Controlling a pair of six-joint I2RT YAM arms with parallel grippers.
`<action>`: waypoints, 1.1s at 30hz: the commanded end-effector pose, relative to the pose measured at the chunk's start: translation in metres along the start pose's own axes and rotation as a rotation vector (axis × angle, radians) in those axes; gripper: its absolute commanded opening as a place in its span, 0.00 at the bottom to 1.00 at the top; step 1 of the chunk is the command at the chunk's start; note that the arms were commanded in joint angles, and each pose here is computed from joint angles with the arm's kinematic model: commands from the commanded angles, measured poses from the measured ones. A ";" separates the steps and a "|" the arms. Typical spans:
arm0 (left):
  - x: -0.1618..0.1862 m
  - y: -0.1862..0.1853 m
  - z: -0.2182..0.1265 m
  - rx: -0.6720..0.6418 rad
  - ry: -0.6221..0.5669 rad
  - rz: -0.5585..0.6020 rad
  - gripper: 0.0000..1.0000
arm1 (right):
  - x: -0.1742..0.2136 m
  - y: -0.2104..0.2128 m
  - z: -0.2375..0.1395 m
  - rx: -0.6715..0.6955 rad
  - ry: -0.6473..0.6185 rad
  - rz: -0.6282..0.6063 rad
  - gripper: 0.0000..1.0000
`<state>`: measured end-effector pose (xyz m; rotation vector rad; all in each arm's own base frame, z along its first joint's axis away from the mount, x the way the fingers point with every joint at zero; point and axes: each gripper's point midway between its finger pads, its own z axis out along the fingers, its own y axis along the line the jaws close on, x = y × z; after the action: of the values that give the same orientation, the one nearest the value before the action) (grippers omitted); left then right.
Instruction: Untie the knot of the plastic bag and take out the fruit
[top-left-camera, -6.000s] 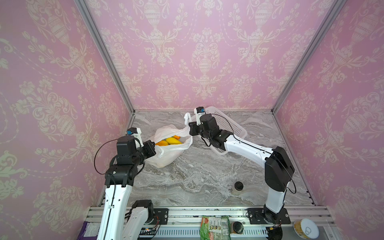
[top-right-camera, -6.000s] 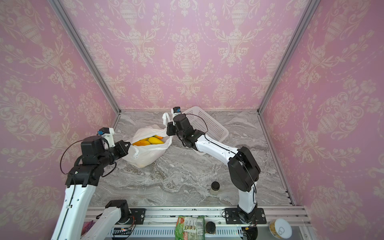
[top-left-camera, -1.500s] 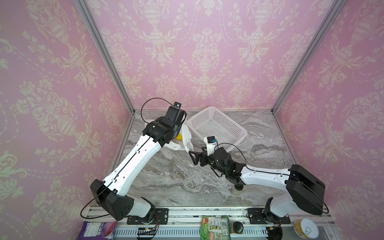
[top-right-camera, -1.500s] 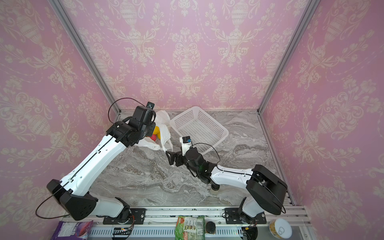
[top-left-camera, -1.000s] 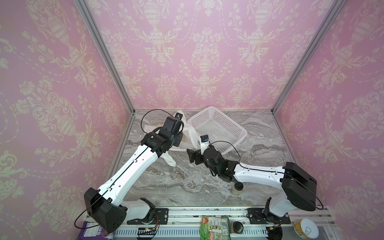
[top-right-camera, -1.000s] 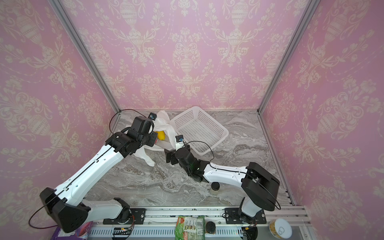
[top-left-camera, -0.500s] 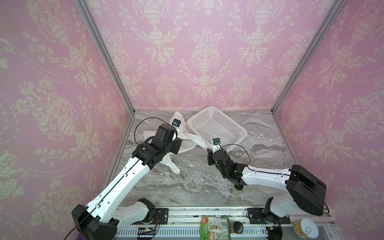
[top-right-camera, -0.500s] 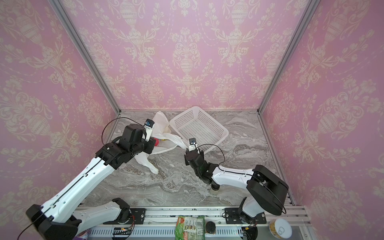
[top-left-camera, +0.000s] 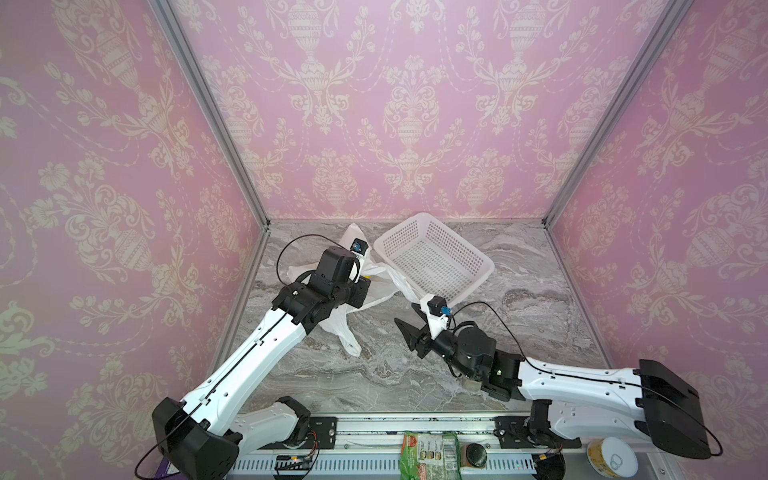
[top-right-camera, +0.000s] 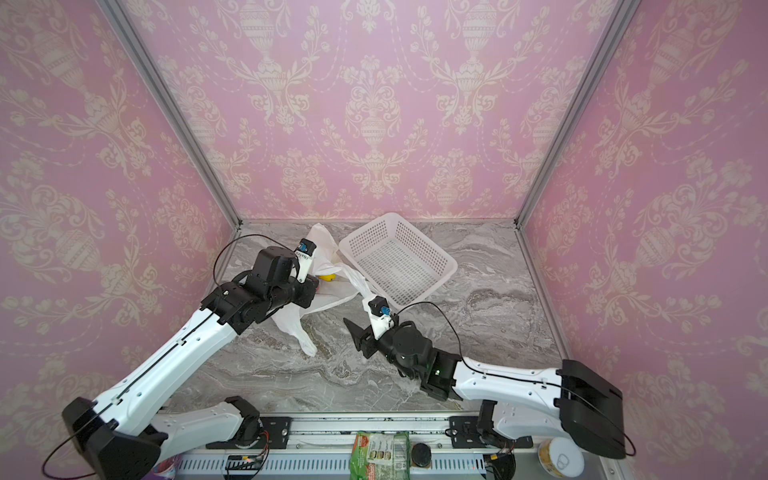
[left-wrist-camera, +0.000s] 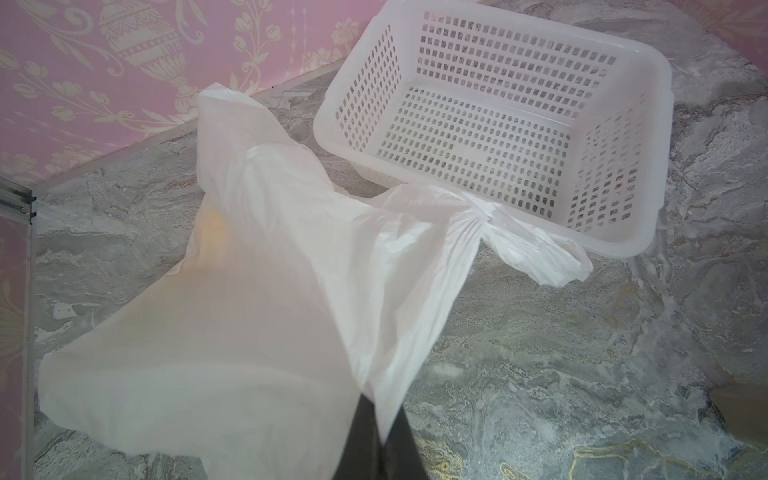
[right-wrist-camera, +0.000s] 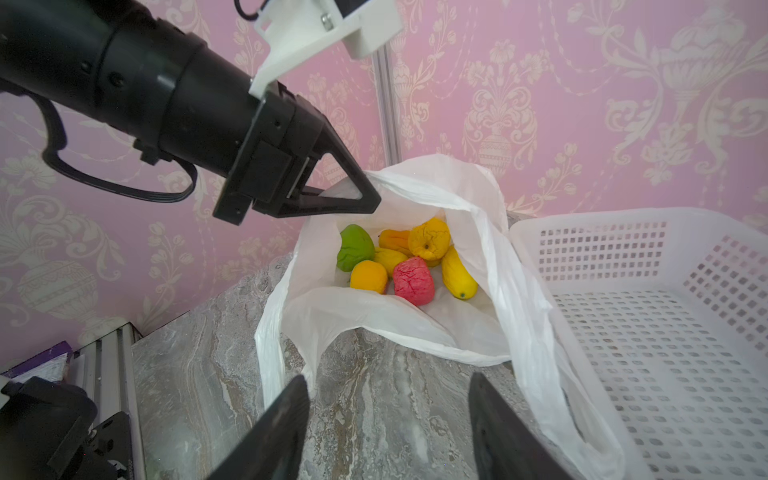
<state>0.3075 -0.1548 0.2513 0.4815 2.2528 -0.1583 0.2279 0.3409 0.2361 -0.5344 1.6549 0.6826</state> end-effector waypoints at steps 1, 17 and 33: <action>0.001 0.012 -0.003 -0.056 -0.001 -0.033 0.04 | 0.020 0.015 0.037 -0.003 0.106 0.046 0.57; 0.001 0.018 -0.002 0.015 0.003 -0.145 0.11 | 0.083 0.001 0.175 -0.013 0.190 0.390 0.71; 0.032 0.076 0.009 -0.299 0.136 -0.189 0.99 | 0.044 0.041 0.221 -0.259 0.152 0.559 0.84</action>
<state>0.3263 -0.0901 0.2339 0.1680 2.3534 0.0447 0.3453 0.5150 0.1618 -0.3139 1.9111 1.2198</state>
